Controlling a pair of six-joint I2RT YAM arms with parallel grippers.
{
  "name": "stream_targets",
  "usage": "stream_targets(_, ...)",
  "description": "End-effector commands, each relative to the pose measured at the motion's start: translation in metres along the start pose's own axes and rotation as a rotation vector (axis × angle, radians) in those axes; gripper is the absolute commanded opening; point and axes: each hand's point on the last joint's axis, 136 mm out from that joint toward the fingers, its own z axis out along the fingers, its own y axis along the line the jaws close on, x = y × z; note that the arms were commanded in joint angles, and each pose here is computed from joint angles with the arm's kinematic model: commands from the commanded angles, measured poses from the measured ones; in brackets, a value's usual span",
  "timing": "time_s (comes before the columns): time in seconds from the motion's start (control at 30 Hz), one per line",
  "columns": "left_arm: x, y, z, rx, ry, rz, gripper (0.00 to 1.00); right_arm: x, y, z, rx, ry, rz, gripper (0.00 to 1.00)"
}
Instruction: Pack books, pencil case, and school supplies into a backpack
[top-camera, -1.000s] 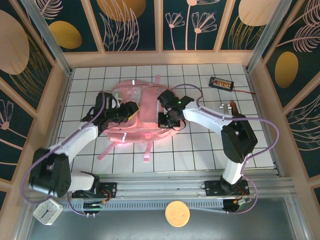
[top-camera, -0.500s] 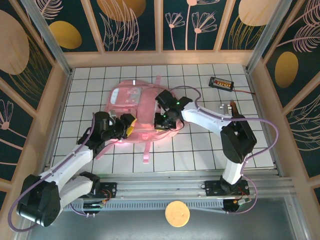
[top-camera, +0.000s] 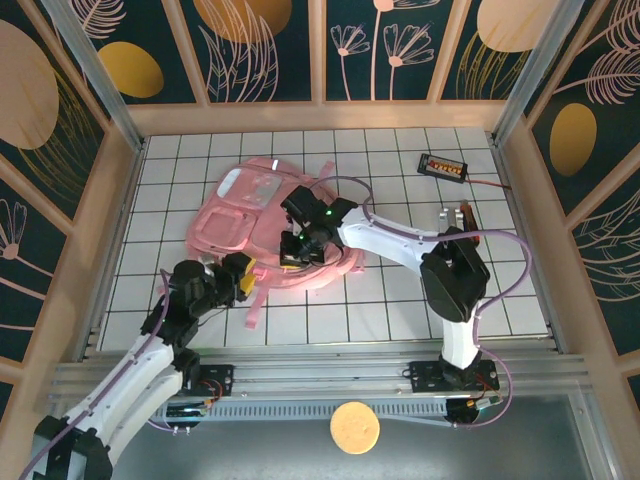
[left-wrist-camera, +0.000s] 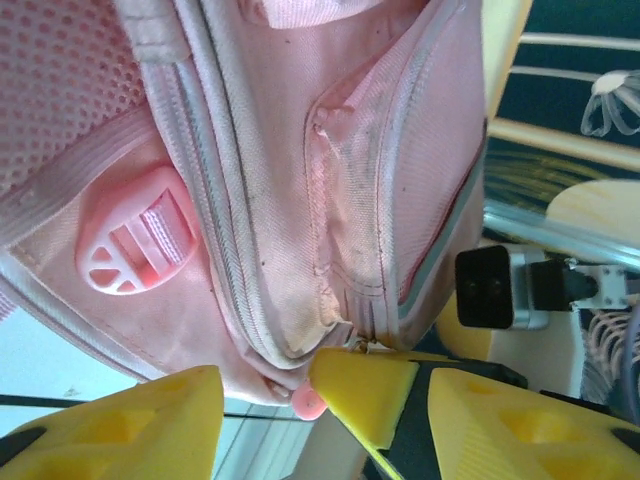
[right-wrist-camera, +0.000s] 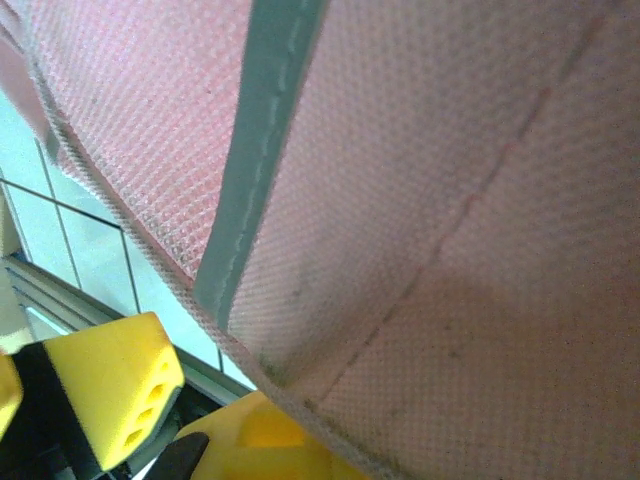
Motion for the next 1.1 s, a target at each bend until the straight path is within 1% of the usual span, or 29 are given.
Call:
stream_targets(0.0, -0.011, 0.021, 0.004, -0.053, -0.056, -0.091, 0.52, -0.01, 0.02, -0.006, -0.07, -0.002, -0.052, 0.0)
stream_targets(0.17, -0.017, 0.014, 0.02, -0.014, -0.064, -0.082, 0.52, -0.004, 0.019, -0.002, -0.082, 0.025, -0.081, 0.0)
stream_targets(0.33, -0.024, 0.009, 0.031, -0.017, -0.084, -0.041, 0.52, 0.005, 0.018, -0.003, -0.105, 0.044, -0.095, 0.0)
stream_targets(0.63, -0.02, 0.007, 0.034, -0.011, -0.064, -0.025, 0.52, 0.006, 0.022, 0.001, -0.102, 0.063, -0.103, 0.0)
stream_targets(0.73, -0.024, 0.005, 0.035, -0.014, -0.085, -0.014, 0.52, 0.007, 0.03, 0.0, -0.115, 0.057, -0.119, 0.0)
stream_targets(0.83, -0.025, 0.006, 0.042, -0.001, -0.077, -0.014, 0.49, 0.01, 0.031, 0.004, -0.111, 0.072, -0.132, 0.0)
stream_targets(0.97, -0.026, -0.001, 0.051, 0.009, -0.075, 0.011, 0.48, 0.014, 0.035, 0.003, -0.107, 0.079, -0.146, 0.0)
stream_targets(1.07, -0.025, -0.007, 0.058, 0.016, -0.059, 0.026, 0.42, 0.014, 0.036, 0.002, -0.1, 0.081, -0.158, 0.0)
